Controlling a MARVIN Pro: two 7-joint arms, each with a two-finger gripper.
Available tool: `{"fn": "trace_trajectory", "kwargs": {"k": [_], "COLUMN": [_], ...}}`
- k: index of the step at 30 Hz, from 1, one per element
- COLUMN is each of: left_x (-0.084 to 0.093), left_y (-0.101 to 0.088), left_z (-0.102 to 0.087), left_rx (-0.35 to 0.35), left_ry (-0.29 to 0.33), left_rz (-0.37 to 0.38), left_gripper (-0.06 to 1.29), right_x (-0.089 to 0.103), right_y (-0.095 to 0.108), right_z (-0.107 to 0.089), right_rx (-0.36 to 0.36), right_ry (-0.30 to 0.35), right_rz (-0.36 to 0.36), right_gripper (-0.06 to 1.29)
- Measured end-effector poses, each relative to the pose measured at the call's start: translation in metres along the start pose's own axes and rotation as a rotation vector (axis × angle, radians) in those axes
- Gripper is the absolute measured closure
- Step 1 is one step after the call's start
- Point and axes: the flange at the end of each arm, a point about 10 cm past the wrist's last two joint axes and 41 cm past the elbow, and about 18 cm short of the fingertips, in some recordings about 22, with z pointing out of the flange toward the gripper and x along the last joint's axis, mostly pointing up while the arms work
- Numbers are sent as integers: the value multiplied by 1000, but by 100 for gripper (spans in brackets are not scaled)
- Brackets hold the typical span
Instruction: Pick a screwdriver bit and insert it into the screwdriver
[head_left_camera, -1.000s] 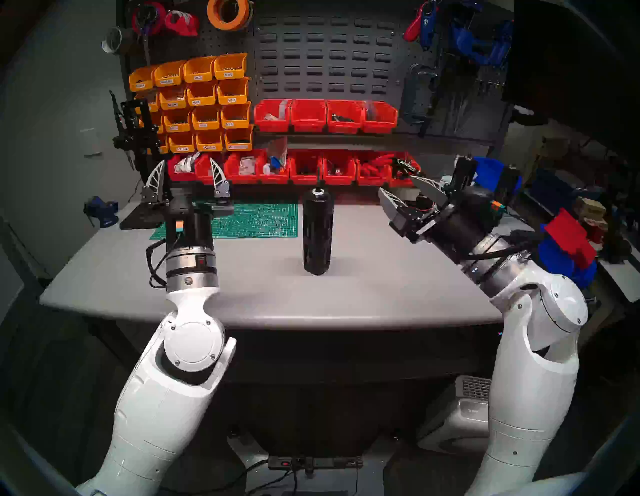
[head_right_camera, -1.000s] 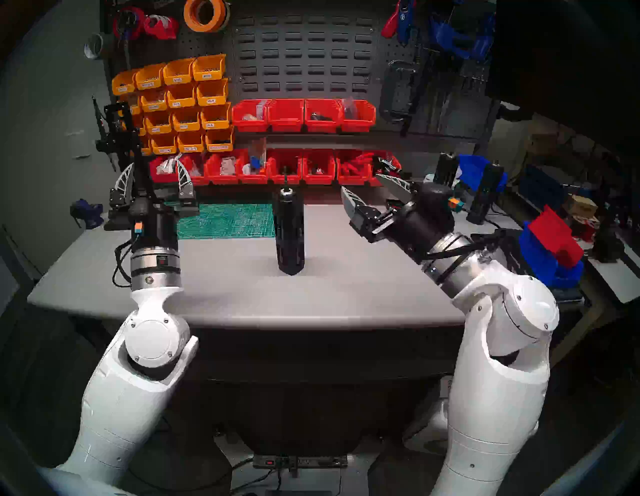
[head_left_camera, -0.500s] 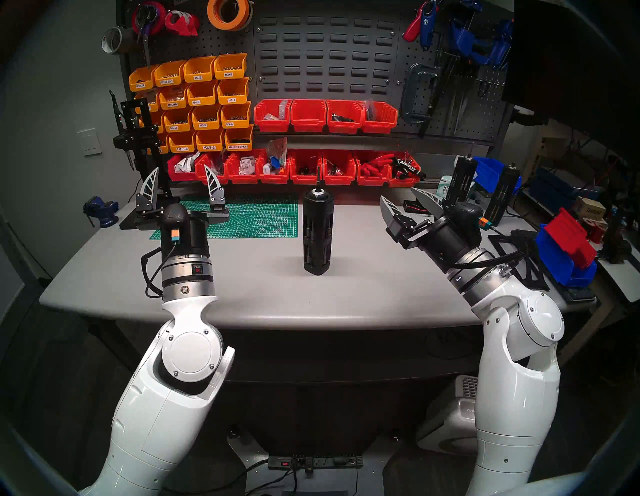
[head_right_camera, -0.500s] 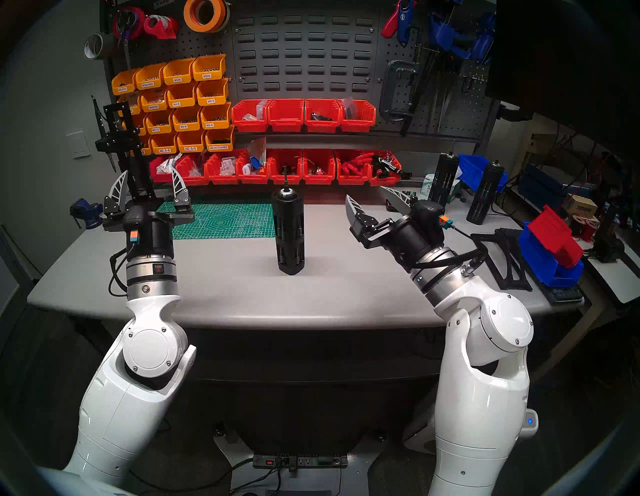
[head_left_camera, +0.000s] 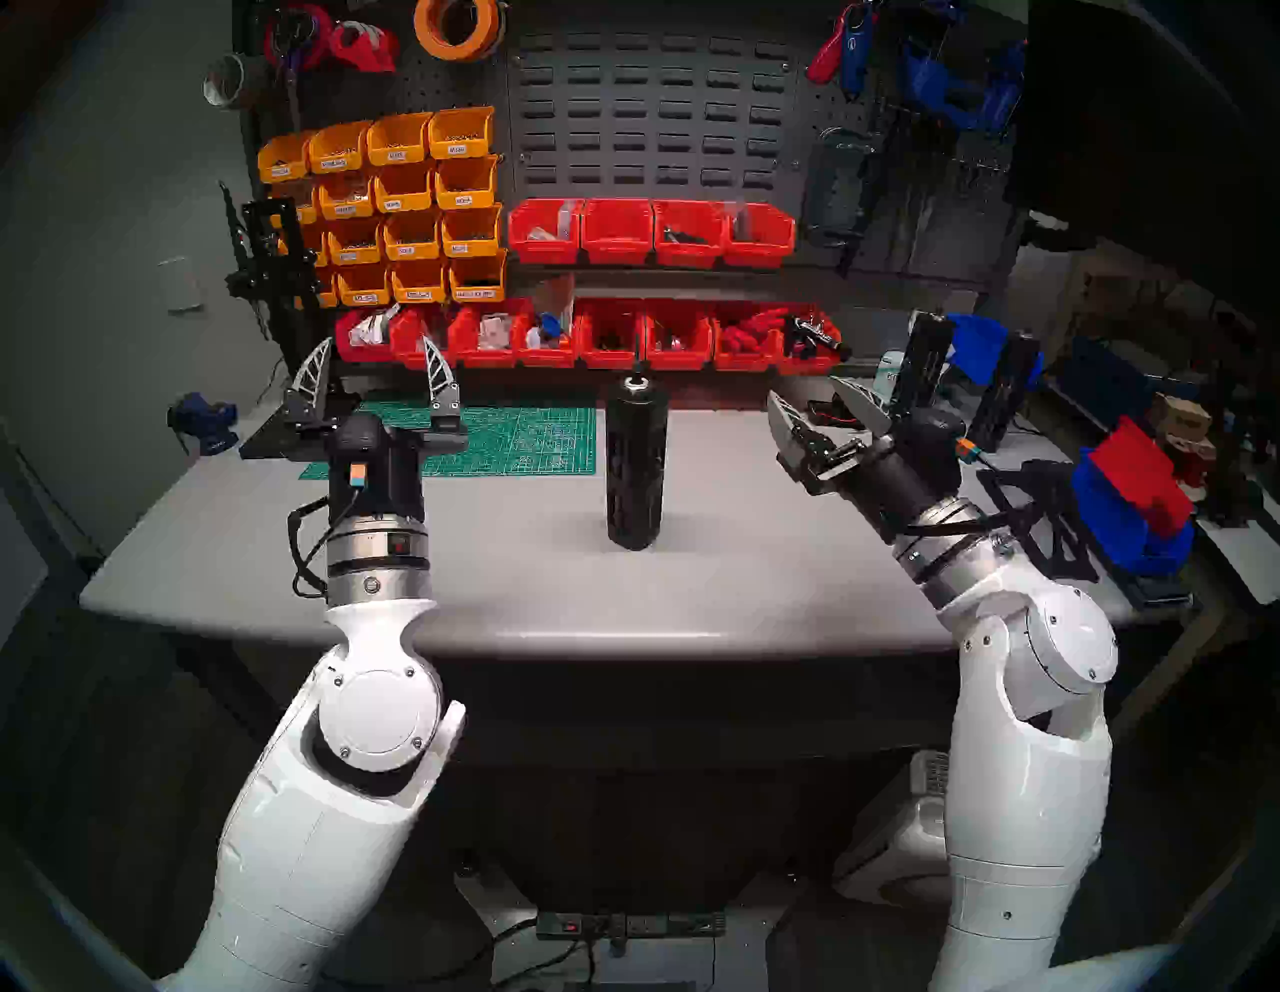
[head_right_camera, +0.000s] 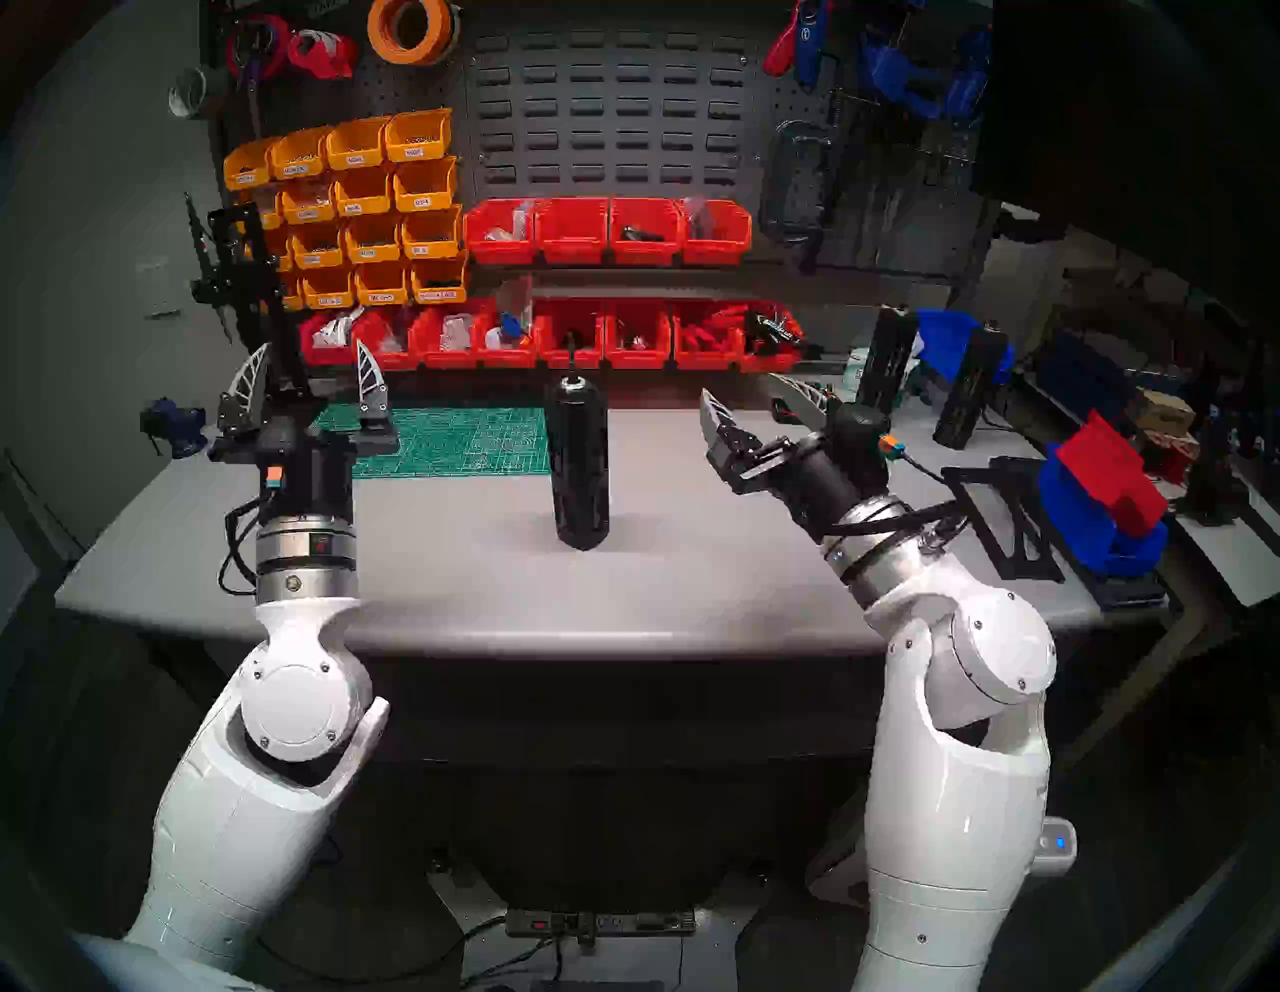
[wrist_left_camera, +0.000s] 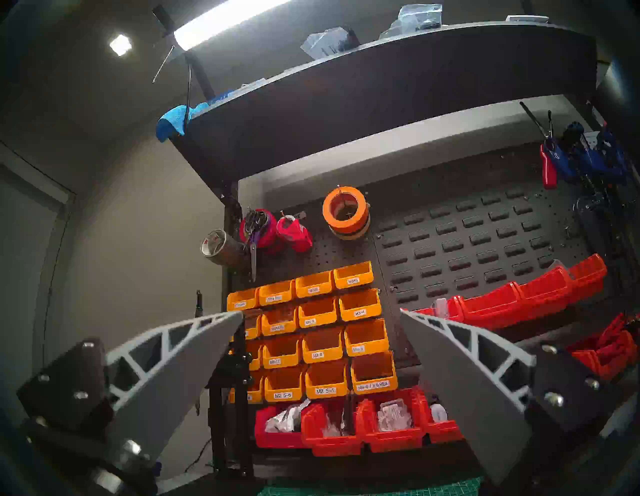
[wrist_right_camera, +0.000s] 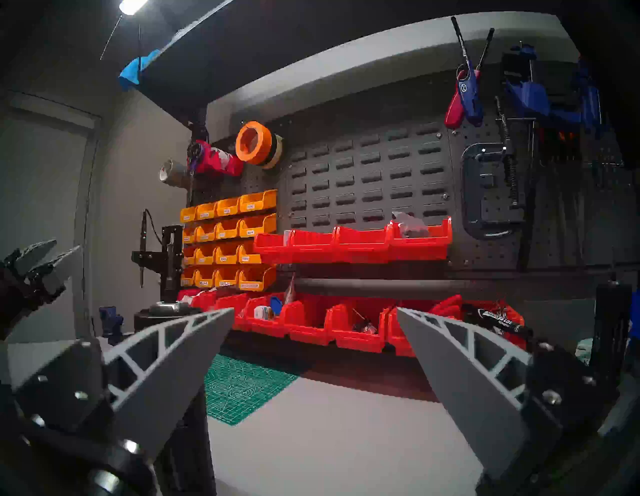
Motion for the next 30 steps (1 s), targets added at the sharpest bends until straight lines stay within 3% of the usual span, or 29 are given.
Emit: {"fn": "trace_trajectory", "kwargs": {"k": [30], "left_x": [1], "left_y": [1], "left_z": [0], "left_rx": [4], "left_ry": [-5], "left_rz": [-13], "left_gripper": [0], "right_x": [2], "right_y": [0], "right_z": [2], "right_rx": [5], "right_ry": [19], "right_rz": [-3], "right_gripper": [1]}}
